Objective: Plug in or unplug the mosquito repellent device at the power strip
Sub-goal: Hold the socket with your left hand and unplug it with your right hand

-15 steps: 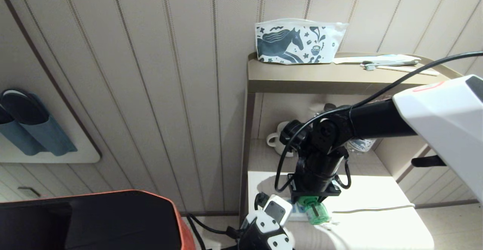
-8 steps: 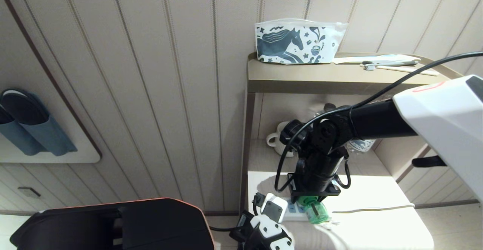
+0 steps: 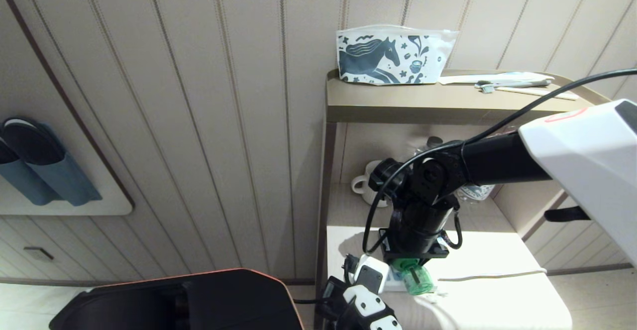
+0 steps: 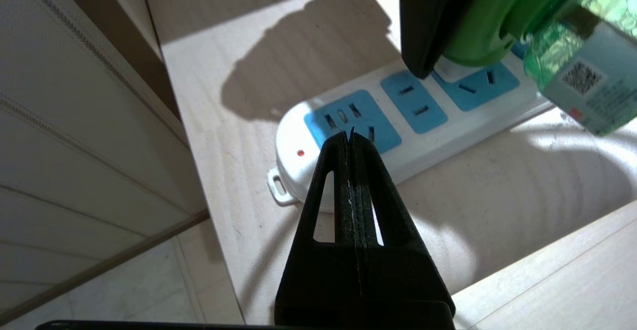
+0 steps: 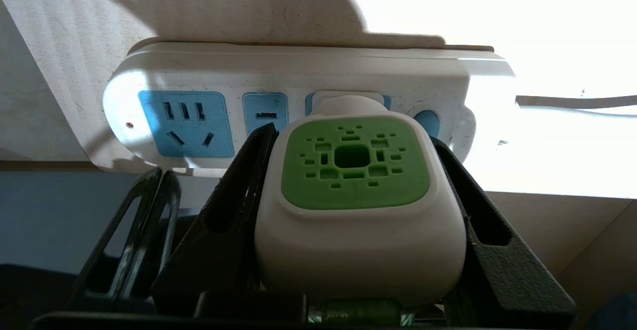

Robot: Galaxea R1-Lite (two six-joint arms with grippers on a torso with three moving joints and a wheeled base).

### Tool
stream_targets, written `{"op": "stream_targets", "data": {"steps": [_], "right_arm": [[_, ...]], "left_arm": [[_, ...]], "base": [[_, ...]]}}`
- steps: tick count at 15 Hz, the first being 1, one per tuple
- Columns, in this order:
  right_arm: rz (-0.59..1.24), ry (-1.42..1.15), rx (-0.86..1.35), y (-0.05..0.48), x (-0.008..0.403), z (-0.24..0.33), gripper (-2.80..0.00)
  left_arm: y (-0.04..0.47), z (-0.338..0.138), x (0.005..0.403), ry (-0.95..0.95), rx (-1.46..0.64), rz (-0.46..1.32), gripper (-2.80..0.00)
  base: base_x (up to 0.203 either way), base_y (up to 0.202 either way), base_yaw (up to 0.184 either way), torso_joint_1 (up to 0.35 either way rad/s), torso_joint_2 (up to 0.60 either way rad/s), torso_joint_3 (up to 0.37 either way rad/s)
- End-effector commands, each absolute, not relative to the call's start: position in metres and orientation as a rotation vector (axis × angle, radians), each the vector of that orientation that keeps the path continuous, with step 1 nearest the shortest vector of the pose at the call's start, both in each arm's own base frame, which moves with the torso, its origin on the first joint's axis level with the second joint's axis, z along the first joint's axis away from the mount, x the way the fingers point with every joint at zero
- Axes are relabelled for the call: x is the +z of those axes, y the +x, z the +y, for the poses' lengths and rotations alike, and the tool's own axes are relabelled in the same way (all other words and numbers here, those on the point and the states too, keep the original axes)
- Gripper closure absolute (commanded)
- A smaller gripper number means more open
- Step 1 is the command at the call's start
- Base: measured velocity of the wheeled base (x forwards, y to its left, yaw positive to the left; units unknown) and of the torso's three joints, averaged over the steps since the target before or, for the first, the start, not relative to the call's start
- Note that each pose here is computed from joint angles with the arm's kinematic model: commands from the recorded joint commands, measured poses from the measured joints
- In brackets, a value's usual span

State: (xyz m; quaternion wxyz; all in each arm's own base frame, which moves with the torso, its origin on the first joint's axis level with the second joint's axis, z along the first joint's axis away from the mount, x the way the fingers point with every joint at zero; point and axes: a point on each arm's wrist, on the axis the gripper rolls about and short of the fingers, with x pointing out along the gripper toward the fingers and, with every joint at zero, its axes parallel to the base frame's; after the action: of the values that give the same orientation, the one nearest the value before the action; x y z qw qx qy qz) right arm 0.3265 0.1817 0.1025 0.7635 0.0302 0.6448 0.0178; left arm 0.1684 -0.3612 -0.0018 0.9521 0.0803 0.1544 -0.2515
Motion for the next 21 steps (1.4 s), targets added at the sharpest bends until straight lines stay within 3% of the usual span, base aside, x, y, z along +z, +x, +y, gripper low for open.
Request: {"op": "stream_targets", "data": {"steps": [1, 6, 21], "right_arm": [[1.409, 0.065, 0.033, 0.326, 0.101, 0.182, 0.00], [1.392, 0.072, 0.038, 0.327, 0.104, 0.182, 0.00], [1.384, 0.076, 0.042, 0.325, 0.108, 0.181, 0.00]], "left_arm": [[0.167, -0.361, -0.013, 0.182, -0.508, 0.328, 0.00], [0.160, -0.364, -0.031, 0.218, -0.522, 0.350, 0.00], [0.172, -0.370, -0.025, 0.186, -0.472, 0.318, 0.00]], "base": [[0.000, 0.000, 0.000, 0.000, 0.00, 0.000], [0.000, 0.000, 0.000, 0.000, 0.00, 0.000], [0.000, 0.000, 0.000, 0.000, 0.00, 0.000]]}}
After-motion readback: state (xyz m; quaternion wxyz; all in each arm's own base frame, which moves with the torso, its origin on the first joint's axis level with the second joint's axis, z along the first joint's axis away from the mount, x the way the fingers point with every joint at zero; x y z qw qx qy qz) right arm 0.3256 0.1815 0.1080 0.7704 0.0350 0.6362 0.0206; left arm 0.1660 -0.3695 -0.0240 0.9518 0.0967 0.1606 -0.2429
